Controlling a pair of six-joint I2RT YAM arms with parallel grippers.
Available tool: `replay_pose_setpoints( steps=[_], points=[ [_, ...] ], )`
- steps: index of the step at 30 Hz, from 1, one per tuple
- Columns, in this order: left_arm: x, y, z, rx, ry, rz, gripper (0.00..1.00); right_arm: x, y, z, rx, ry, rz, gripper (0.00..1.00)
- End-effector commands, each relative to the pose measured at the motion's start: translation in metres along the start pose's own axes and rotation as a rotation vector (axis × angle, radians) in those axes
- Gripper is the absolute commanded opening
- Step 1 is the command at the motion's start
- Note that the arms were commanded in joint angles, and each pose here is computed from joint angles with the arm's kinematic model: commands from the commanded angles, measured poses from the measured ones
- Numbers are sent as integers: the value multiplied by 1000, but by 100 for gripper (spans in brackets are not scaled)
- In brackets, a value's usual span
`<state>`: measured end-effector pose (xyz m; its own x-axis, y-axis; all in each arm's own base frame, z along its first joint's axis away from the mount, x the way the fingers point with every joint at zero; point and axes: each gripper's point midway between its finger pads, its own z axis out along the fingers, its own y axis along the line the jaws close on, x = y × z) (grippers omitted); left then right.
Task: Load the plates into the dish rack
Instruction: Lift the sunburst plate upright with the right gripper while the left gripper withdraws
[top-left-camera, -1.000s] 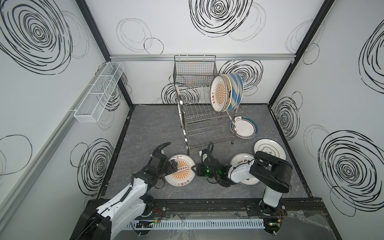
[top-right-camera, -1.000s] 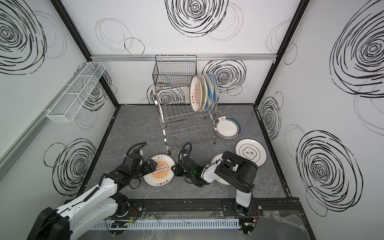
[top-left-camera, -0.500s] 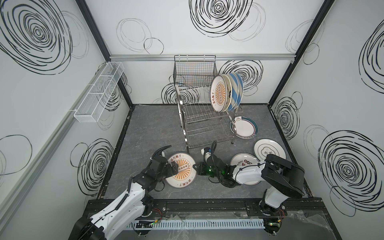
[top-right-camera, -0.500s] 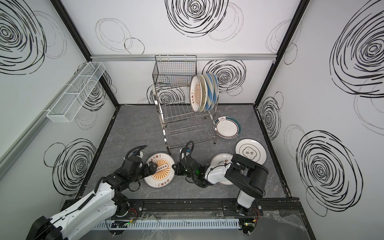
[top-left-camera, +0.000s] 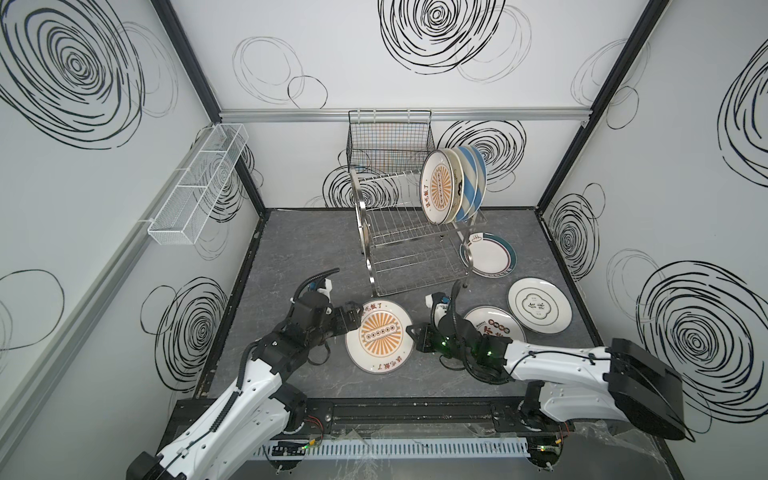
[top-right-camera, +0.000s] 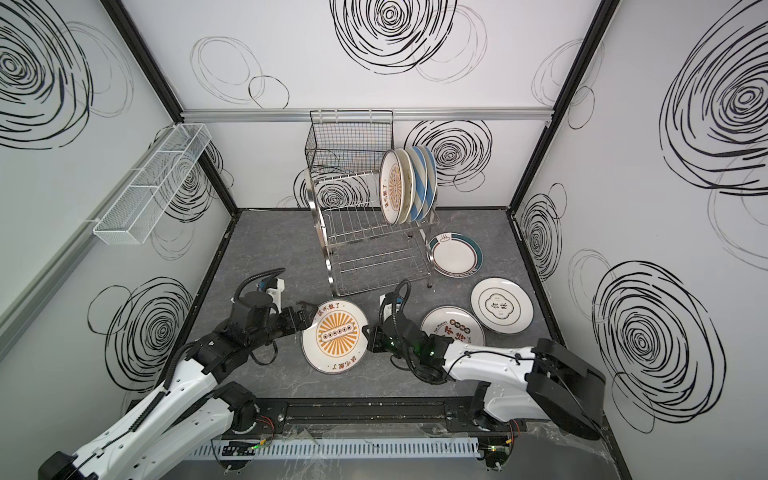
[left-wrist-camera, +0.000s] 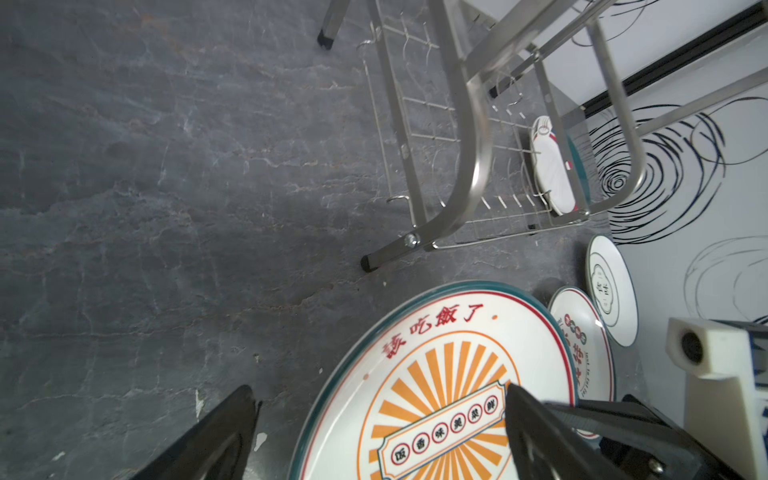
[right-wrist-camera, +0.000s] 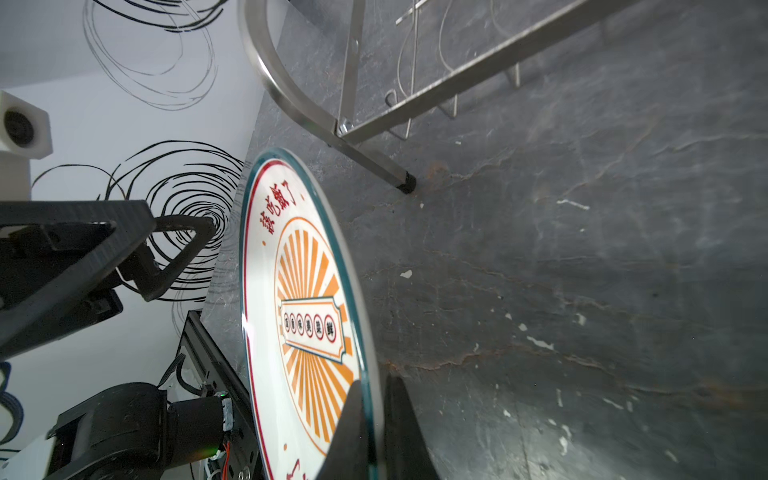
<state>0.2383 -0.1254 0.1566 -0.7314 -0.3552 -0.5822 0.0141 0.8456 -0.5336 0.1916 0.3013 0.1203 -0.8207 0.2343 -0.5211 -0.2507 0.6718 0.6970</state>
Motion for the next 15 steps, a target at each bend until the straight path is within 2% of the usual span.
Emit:
replay_pose_setpoints(
  steps=[1,4,7,11,15],
  points=[
    [-19,-9,-12,14,-28,92,96,-21,4,-26,6,-69,-47,0],
    [-35,-2,-18,-21,-88,130,96,-36,7,-53,16,-105,-73,0],
    [-41,-2,-20,2,-133,152,96,-57,15,-85,24,-161,-88,0],
    [-41,-5,-17,44,-134,154,96,-87,29,-128,53,-243,-118,0],
    [-37,-8,-11,71,-107,160,96,-111,41,-155,103,-294,-171,0]
  ],
)
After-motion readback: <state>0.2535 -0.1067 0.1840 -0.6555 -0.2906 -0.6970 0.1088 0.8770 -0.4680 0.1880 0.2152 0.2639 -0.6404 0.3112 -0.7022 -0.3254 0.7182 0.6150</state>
